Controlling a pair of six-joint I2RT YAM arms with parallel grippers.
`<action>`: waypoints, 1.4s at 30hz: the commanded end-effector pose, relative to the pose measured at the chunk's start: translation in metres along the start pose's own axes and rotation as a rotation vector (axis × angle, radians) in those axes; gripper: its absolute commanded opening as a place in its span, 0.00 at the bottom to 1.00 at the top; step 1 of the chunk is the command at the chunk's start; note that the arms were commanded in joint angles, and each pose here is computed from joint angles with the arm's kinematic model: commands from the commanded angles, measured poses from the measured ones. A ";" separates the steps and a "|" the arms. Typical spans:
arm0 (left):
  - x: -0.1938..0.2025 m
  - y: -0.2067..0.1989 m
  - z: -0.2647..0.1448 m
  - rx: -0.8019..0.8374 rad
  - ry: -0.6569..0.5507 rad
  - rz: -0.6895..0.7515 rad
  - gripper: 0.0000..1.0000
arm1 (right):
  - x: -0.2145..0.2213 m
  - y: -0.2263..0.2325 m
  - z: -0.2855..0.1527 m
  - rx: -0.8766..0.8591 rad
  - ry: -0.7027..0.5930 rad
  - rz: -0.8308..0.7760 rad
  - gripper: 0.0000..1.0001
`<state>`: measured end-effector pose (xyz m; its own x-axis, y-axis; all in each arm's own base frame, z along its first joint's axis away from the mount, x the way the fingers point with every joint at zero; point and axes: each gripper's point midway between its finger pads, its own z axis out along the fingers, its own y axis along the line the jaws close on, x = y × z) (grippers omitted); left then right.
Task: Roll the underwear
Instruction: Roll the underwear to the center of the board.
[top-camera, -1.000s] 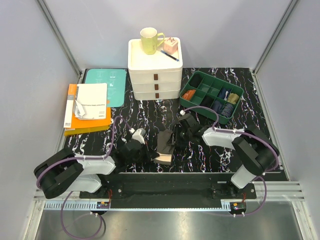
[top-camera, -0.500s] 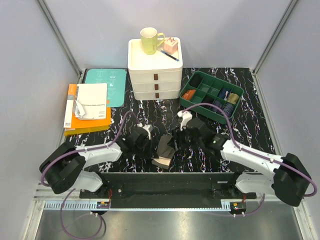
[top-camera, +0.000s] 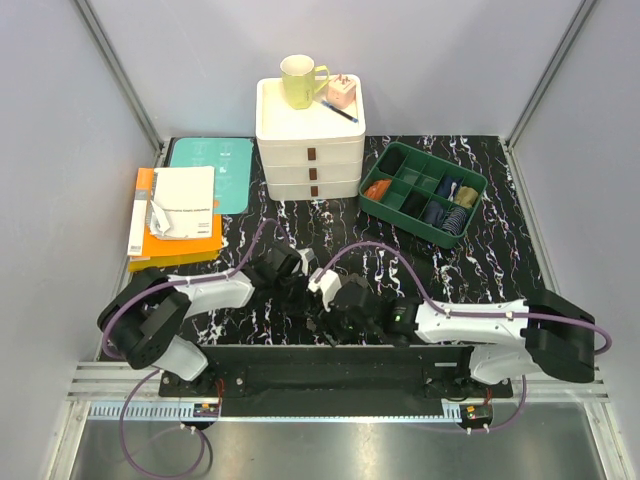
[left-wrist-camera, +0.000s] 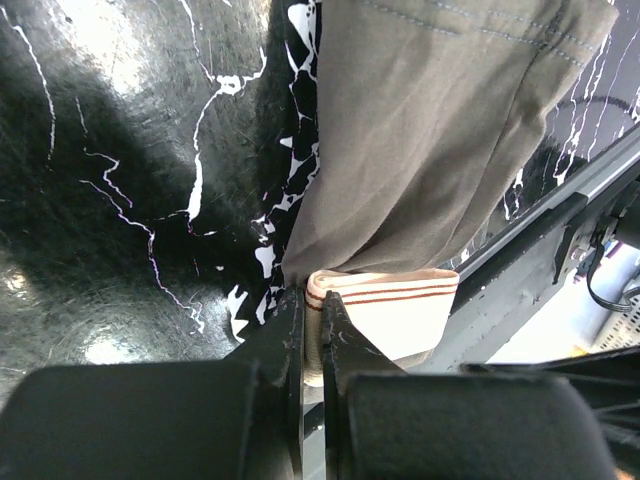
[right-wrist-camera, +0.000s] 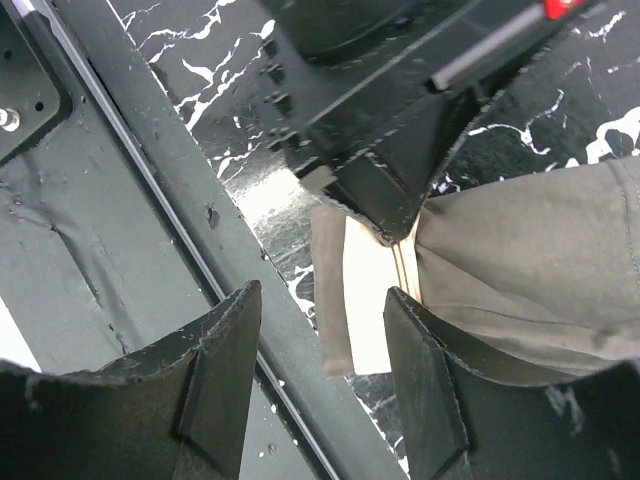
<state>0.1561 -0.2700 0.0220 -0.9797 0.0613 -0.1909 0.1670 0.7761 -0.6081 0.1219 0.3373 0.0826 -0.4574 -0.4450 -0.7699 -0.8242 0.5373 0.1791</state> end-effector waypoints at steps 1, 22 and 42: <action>0.013 0.014 -0.001 -0.048 0.079 -0.011 0.00 | -0.011 0.006 0.006 0.020 -0.067 -0.059 0.59; 0.010 0.020 -0.005 -0.061 0.114 0.010 0.00 | 0.057 -0.014 0.041 0.283 0.122 -0.192 0.56; -0.037 0.017 -0.043 0.022 -0.085 -0.048 0.55 | 0.046 0.001 0.040 0.111 0.085 0.078 0.00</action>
<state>0.1749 -0.2410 0.0292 -0.9865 0.0353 -0.1602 0.1262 0.7872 -0.6036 0.1297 0.3520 0.0313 -0.4225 -0.5098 -0.7494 -0.7458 0.6654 -0.0322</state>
